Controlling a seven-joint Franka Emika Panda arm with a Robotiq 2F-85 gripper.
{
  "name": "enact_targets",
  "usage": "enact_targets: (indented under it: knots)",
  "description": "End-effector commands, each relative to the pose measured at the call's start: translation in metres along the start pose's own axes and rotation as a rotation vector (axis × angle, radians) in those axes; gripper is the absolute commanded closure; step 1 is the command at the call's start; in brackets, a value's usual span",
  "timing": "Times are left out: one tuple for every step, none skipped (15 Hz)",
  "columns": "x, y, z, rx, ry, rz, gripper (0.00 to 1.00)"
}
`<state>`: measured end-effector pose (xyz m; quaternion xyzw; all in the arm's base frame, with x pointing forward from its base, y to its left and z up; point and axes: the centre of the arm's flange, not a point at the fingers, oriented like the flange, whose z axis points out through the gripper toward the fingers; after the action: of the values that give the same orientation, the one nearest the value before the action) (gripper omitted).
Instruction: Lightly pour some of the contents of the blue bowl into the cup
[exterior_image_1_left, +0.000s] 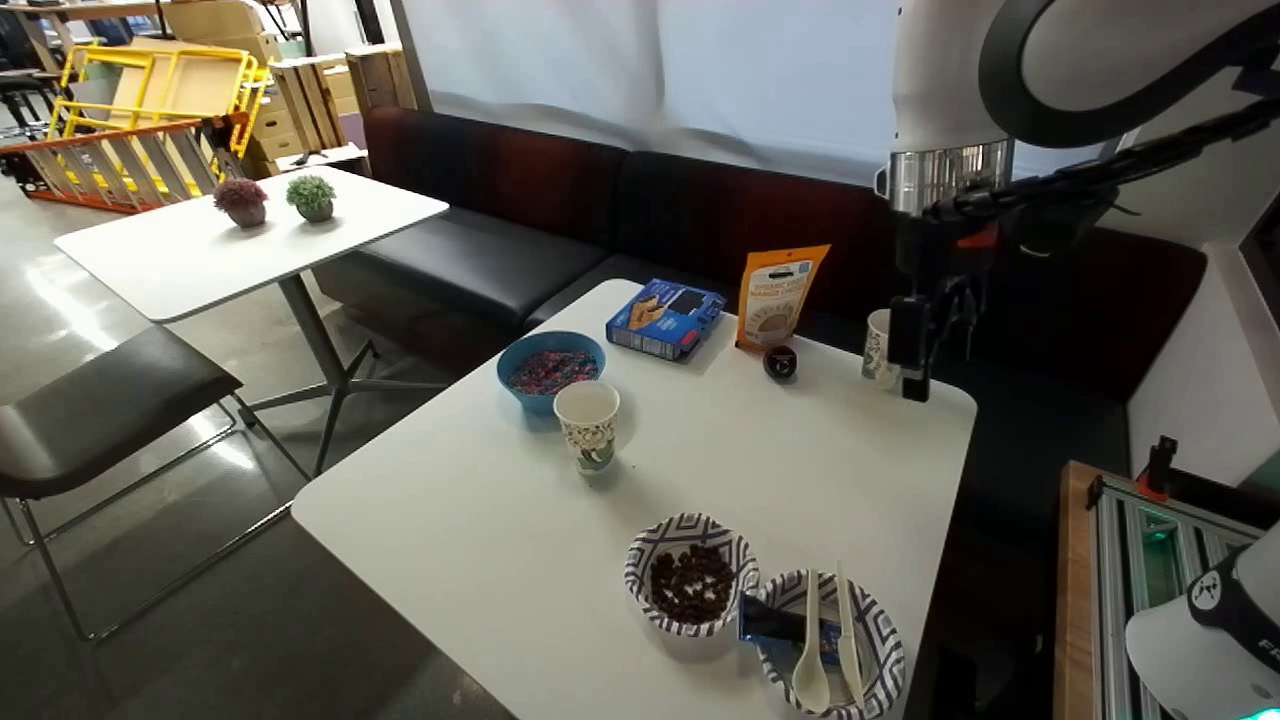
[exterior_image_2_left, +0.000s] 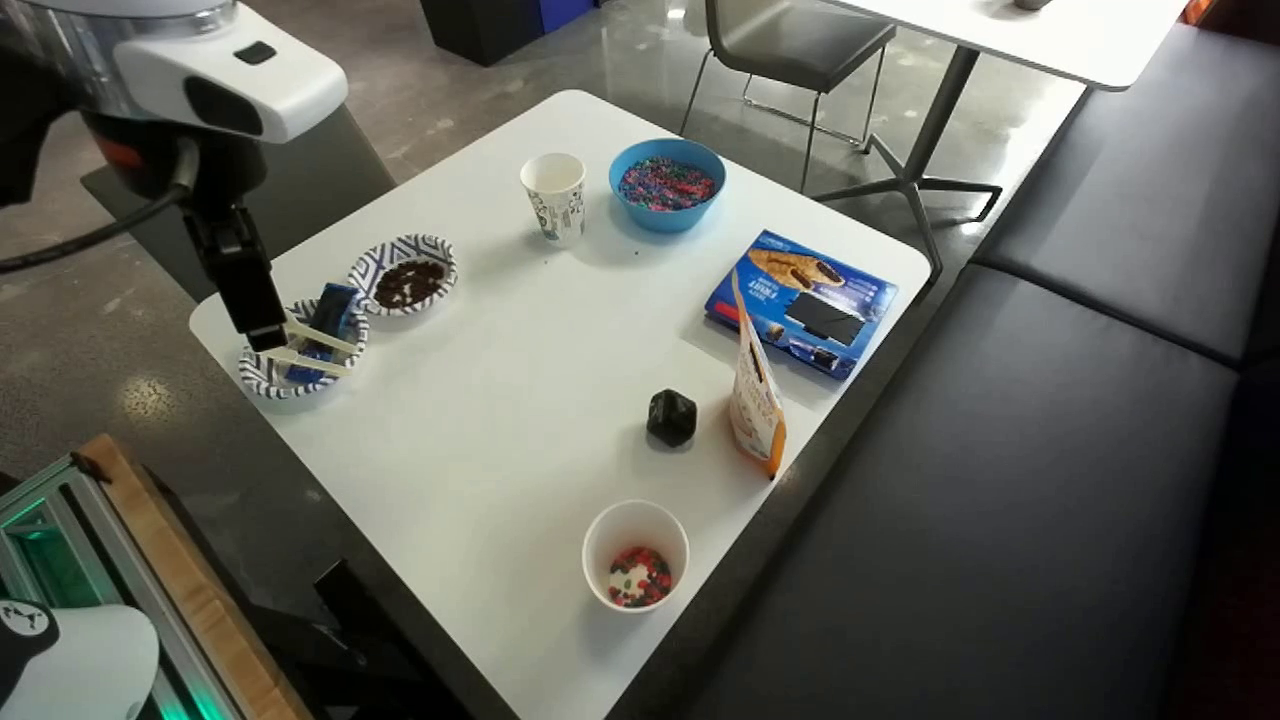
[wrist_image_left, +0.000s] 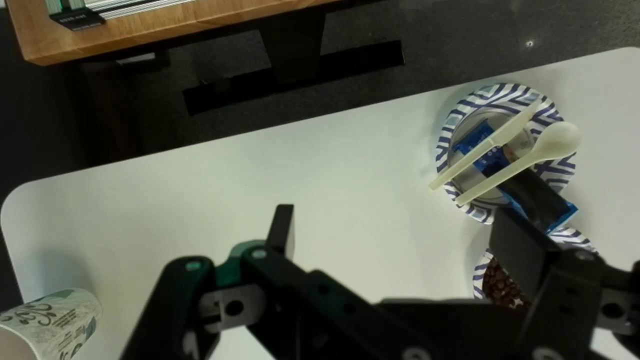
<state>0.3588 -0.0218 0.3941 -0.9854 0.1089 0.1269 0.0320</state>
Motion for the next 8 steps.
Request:
enact_targets:
  knots:
    - [0.027, -0.032, 0.004, -0.03, 0.048, -0.02, 0.0]
    - [0.039, -0.044, 0.004, -0.049, 0.071, -0.025, 0.0]
    - [0.049, -0.057, 0.005, -0.058, 0.085, -0.029, 0.0]
    - [0.064, -0.073, 0.005, -0.076, 0.105, -0.036, 0.0]
    - [0.077, -0.088, 0.005, -0.09, 0.127, -0.043, 0.0]
    - [0.093, -0.105, 0.002, -0.108, 0.139, -0.059, 0.0]
    - [0.107, -0.118, 0.0, -0.136, 0.155, -0.078, 0.0]
    - [0.122, -0.131, -0.002, -0.156, 0.161, -0.09, 0.0]
